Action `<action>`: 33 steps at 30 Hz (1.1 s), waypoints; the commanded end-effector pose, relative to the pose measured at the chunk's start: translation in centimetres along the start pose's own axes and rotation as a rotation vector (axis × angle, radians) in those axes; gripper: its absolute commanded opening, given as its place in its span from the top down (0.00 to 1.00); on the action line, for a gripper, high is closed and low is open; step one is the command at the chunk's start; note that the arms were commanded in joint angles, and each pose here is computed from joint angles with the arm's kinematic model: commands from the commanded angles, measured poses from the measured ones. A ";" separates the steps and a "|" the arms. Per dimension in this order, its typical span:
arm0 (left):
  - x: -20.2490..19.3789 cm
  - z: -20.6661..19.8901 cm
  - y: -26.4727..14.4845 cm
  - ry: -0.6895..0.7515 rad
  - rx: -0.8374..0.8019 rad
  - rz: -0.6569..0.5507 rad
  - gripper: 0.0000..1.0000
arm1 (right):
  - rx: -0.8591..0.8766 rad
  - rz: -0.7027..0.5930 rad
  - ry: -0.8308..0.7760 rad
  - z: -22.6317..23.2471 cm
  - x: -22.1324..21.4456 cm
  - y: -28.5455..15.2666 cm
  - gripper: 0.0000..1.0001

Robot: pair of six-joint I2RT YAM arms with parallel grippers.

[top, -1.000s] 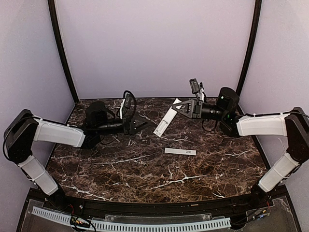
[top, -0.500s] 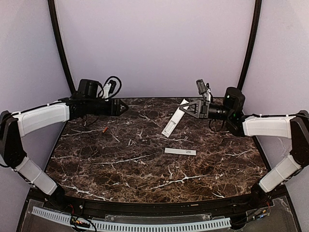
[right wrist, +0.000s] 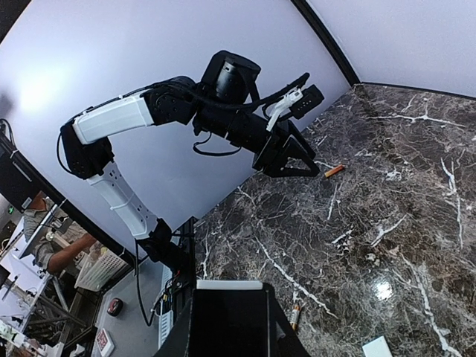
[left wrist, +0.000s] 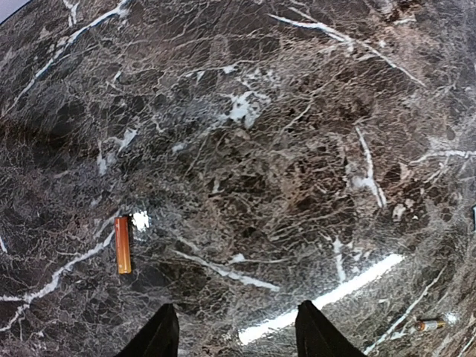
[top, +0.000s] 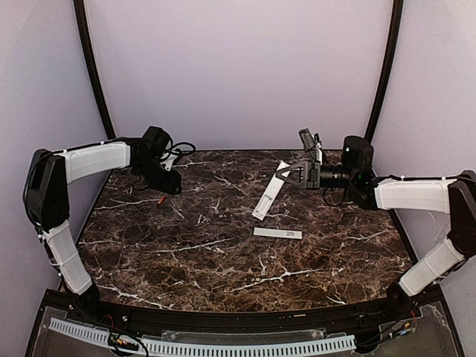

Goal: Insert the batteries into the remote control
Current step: Pick up the battery from the center of the board.

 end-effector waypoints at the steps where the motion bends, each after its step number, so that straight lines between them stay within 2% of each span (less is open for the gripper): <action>1: -0.2 0.9 -0.3 0.032 0.046 0.094 0.48 | -0.011 0.001 -0.050 0.7 0.5 -0.2 1.00; 6: -0.2 2.5 1.3 0.031 0.052 0.150 0.50 | -0.030 0.009 -0.050 0.3 0.2 -0.3 1.00; 13: 0.7 4.6 2.6 0.007 0.063 0.167 0.56 | -0.023 0.026 -0.034 0.0 -0.1 -0.1 1.00; 23: -0.8 7.8 5.0 -0.058 0.069 0.233 0.64 | -0.014 0.032 -0.028 -0.1 -0.2 0.0 1.00; 33: -1.8 8.0 7.1 -0.089 -0.006 0.240 0.67 | -0.005 0.035 -0.022 -0.2 -0.1 0.1 1.00</action>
Point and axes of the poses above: each gripper's point midway between its finger pads, its own y axis out along the fingers, its own z axis along the line the jaws close on, x = y × z, the point moved 7 cm from there along -y, back along the fingers, and after that the axes turned 11 degrees about y, right-handed, at the moved point
